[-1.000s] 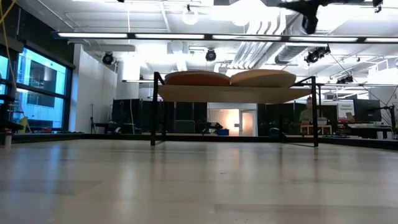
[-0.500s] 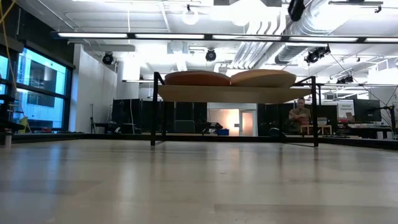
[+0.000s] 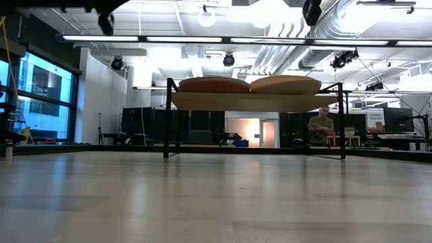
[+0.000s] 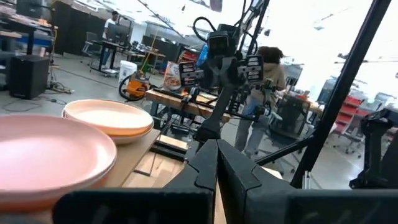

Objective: Place and stack plates onto a shelf
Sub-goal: Return to Home Position

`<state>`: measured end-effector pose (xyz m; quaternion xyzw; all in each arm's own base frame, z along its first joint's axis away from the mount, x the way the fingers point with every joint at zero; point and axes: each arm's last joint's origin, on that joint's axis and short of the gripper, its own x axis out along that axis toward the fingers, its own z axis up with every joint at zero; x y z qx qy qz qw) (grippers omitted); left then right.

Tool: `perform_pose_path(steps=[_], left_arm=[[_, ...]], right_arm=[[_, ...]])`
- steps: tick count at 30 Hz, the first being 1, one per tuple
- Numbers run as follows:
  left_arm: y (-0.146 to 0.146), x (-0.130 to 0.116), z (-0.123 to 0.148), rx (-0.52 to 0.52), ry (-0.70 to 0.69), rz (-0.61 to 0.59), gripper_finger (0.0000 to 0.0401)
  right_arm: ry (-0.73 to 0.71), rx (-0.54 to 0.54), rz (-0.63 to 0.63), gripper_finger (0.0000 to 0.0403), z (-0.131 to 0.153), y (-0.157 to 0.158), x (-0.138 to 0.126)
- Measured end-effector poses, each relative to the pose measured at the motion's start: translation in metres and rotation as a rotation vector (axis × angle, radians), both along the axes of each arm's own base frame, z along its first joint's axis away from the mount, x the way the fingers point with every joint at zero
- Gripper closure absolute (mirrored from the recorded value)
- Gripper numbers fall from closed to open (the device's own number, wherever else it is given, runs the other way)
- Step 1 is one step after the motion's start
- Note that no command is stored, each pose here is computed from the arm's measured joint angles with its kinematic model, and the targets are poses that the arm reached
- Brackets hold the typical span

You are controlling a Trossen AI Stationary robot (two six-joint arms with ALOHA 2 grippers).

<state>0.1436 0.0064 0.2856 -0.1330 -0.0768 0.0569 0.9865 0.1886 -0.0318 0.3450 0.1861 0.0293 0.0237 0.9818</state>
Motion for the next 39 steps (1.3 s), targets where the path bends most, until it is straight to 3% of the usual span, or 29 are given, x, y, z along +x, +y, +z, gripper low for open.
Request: perform_pose_path(steps=[16, 22, 31, 35, 39], left_arm=[[0.001, -0.032, -0.088, -0.094, -0.158, -0.010, 0.0401], [0.001, -0.033, -0.092, -0.118, -0.130, 0.004, 0.0401], [0.001, -0.031, -0.099, -0.170, -0.071, -0.008, 0.0401], [0.001, -0.031, -0.102, -0.169, -0.036, -0.004, 0.0401], [0.001, -0.030, -0.103, -0.170, -0.021, -0.003, 0.0401]], right_arm=[[-0.007, 0.155, 0.003, 0.0403, 0.002, 0.001, -0.003], [0.001, 0.218, 0.046, 0.0403, 0.003, 0.002, -0.003], [0.133, 0.136, 0.176, 0.0403, -0.009, 0.015, -0.010], [0.173, 0.077, 0.214, 0.0403, -0.010, 0.027, -0.025], [0.125, 0.005, 0.193, 0.0403, -0.010, 0.034, -0.047]])
